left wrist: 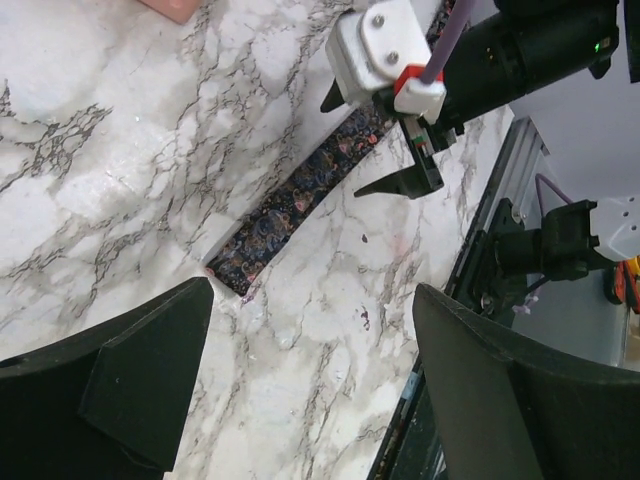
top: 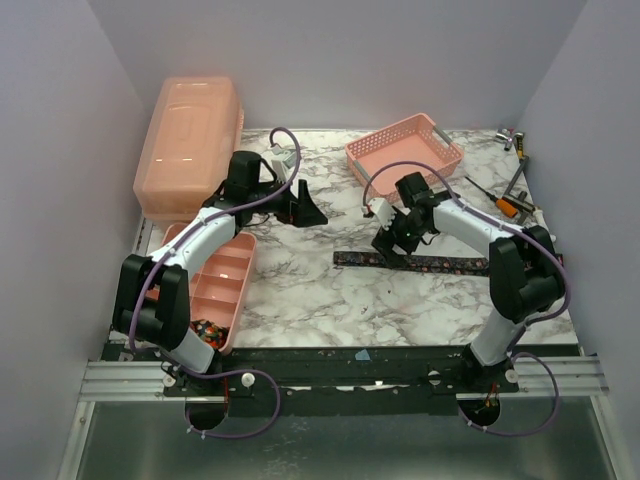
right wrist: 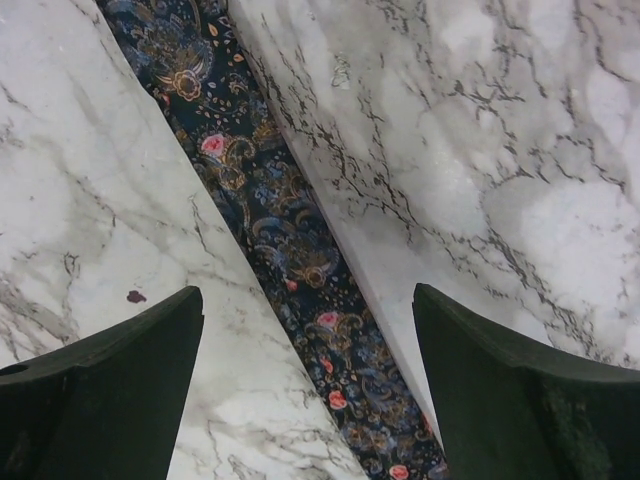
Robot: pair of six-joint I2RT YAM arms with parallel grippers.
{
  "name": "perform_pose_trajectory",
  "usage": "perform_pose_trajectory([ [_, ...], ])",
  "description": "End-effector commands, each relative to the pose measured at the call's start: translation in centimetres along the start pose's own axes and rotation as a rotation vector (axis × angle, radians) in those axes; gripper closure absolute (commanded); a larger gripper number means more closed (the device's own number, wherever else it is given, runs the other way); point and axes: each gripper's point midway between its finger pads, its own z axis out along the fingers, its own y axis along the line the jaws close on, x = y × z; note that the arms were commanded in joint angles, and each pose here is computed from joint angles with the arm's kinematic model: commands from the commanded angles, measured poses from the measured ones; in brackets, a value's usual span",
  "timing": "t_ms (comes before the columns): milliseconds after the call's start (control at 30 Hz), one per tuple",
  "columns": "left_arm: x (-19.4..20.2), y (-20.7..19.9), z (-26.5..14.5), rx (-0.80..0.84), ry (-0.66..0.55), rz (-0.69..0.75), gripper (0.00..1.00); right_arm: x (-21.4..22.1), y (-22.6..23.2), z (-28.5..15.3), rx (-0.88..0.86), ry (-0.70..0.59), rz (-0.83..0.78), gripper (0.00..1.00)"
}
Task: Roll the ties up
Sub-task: Flatten out the tie at the center of the board.
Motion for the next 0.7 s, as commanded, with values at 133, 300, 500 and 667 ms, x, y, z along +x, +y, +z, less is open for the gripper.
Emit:
perform_pose_trajectory([
  [133,-0.9,1.8,-1.8,-0.106,-0.054,-0.007,0.14,1.1,0.3,3.4,0.040,0.061,-0.116,0.23],
  [300,-1.7,2.9,-2.7,-0.132,-0.078,-0.004,0.16,1.6,1.3,4.6,0.085,0.084,-0.214,0.46],
  [500,-1.6,3.3,-3.2,-0.146,-0.066,0.066,0.20,1.5,1.6,4.0,0.105,0.081,-0.240,0.47],
  [667,-1.1,3.6,-3.1,-0.143,-0.035,0.131,0.19,2.2,1.1,0.7,0.126,0.072,-0.211,0.12],
])
